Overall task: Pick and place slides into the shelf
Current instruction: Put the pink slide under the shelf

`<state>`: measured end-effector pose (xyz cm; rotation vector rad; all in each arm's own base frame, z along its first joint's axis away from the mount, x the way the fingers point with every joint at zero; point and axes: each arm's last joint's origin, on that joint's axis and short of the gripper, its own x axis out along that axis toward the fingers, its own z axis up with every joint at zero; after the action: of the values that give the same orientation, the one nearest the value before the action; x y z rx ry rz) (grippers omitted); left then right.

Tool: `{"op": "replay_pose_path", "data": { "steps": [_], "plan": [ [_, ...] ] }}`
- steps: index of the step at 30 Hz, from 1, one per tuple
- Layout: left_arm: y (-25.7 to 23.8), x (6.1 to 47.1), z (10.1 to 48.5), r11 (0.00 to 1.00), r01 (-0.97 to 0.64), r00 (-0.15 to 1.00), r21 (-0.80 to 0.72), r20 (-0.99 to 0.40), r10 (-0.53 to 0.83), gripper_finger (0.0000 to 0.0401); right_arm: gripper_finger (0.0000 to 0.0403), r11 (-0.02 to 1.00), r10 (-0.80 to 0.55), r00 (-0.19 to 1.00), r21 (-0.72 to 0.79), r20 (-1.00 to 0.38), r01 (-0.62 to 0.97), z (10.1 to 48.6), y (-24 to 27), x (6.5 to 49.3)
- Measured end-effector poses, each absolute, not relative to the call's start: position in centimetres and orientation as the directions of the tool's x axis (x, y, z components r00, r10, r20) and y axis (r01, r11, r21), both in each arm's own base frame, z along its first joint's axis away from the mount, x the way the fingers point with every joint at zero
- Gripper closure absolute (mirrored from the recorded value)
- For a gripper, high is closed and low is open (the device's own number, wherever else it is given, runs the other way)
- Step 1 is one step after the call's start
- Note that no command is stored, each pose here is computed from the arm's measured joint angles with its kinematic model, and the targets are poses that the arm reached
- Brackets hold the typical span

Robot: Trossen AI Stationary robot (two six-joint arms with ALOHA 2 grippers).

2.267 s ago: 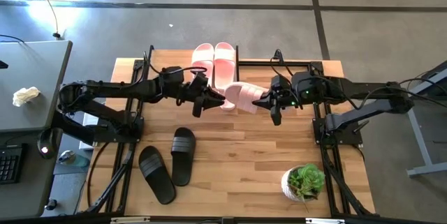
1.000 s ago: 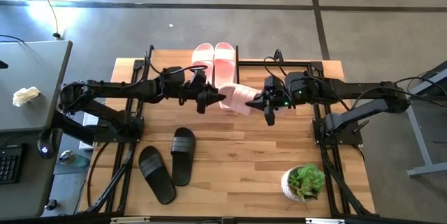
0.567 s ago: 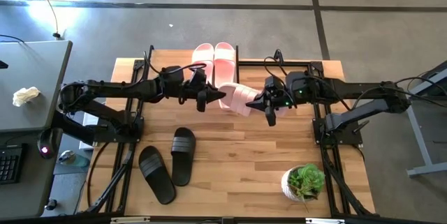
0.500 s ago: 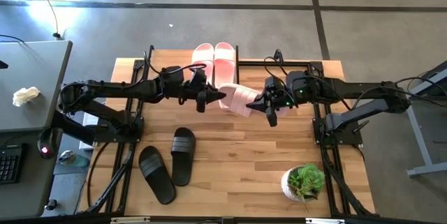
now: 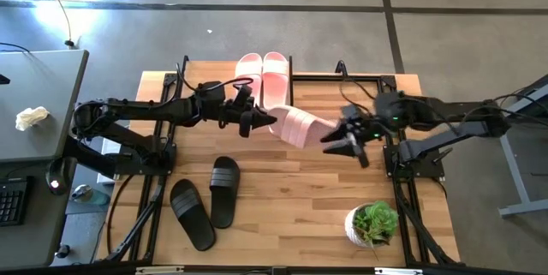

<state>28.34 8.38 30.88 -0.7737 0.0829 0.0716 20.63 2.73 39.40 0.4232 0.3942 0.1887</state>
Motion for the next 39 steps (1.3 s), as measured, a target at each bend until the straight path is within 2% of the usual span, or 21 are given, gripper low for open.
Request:
{"op": "replay_pose_path", "data": {
  "steps": [7,10,15,18,23,28,31,35,39],
  "plan": [
    [8.1,28.4,31.5,0.538,-0.029,0.994,-0.843,-0.080,-0.072,0.0376,0.0228,0.945,0.274,0.931,0.249,-0.241,-0.214,41.4,3.5,15.7],
    [8.7,28.3,32.8,0.466,0.004,0.994,-0.885,-0.048,-0.100,0.0378,0.0227,0.961,0.266,0.929,0.151,-0.257,-0.233,42.6,3.5,13.3],
    [10.4,27.8,35.7,0.380,0.038,0.996,-0.924,0.005,-0.087,0.0383,0.0227,0.977,0.150,0.924,-0.091,-0.352,-0.193,44.9,3.0,10.4],
    [11.5,27.2,37.3,0.317,-0.006,0.995,-0.949,-0.036,-0.090,0.0383,0.0227,0.948,0.054,0.923,-0.271,-0.381,-0.167,46.4,2.9,9.6],
    [13.0,25.8,39.0,0.234,-0.136,0.986,-0.963,-0.155,-0.065,0.0378,0.0227,0.830,-0.110,0.910,-0.540,-0.400,-0.137,48.1,3.0,10.0],
    [14.1,24.6,40.7,0.196,-0.159,0.984,-0.968,-0.172,-0.053,0.0382,0.0226,0.639,-0.318,0.835,-0.752,-0.449,-0.161,47.4,3.8,12.1],
    [14.4,24.3,41.2,0.188,-0.150,0.986,-0.971,-0.160,-0.039,0.0377,0.0226,0.526,-0.430,0.784,-0.830,-0.448,-0.186,46.4,4.7,13.8],
    [14.4,24.2,40.8,0.148,-0.191,0.979,-0.970,-0.199,-0.041,0.0381,0.0226,0.338,-0.559,0.738,-0.917,-0.378,-0.214,45.6,5.9,15.5],
    [14.4,24.1,40.4,0.128,-0.227,0.971,-0.965,-0.234,-0.042,0.0382,0.0226,0.252,-0.567,0.742,-0.933,-0.356,-0.255,45.1,7.4,16.5]
  ]
}}
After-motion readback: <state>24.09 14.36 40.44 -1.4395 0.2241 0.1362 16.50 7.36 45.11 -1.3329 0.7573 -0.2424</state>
